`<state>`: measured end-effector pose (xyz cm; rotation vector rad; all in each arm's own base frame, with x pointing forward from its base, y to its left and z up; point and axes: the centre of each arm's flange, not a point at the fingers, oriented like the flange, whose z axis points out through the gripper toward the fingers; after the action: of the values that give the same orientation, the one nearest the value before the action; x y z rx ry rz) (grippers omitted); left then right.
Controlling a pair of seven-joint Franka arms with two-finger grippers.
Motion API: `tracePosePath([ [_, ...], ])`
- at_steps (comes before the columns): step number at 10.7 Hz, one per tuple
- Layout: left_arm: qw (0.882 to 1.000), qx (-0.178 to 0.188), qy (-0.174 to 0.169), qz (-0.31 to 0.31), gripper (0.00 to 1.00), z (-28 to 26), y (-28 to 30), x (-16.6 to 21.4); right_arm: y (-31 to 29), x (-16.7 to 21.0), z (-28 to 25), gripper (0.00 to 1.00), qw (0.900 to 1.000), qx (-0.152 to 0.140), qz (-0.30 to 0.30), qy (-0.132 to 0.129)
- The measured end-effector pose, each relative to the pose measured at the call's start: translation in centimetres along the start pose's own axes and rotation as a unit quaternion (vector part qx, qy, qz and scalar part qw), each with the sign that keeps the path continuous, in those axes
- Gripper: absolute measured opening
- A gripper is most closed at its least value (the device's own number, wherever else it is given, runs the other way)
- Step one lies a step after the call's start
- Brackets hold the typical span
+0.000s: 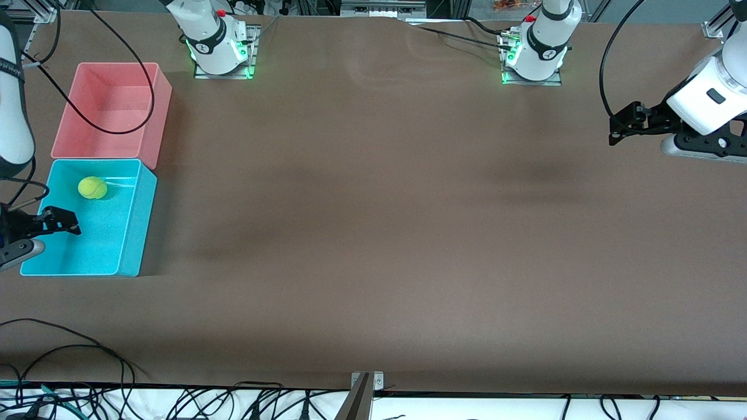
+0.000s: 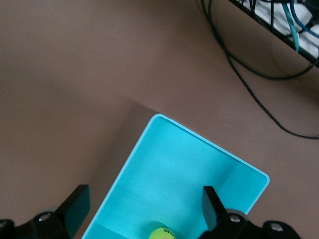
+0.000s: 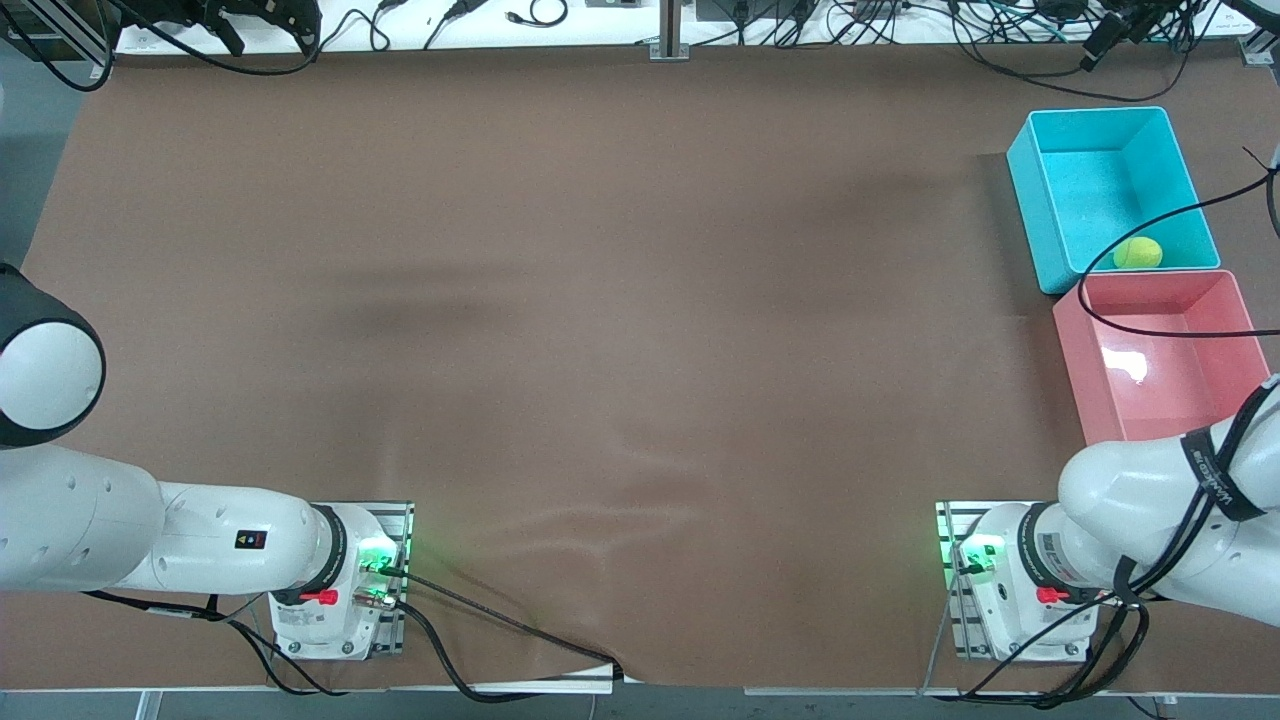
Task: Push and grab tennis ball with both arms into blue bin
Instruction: 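Raise the right gripper out of the cyan bin and withdraw it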
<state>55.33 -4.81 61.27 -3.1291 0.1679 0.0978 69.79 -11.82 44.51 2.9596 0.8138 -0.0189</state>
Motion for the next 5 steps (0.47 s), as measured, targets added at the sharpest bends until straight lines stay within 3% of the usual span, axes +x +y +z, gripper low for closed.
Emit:
tracePosePath([
  [5, 1.000, 0.000, 0.000, 0.005, 1.00, 0.0, 0.7, 0.0, -10.0, 4.2, -7.7, 1.00, 0.999, -0.035, 0.033, -0.006],
])
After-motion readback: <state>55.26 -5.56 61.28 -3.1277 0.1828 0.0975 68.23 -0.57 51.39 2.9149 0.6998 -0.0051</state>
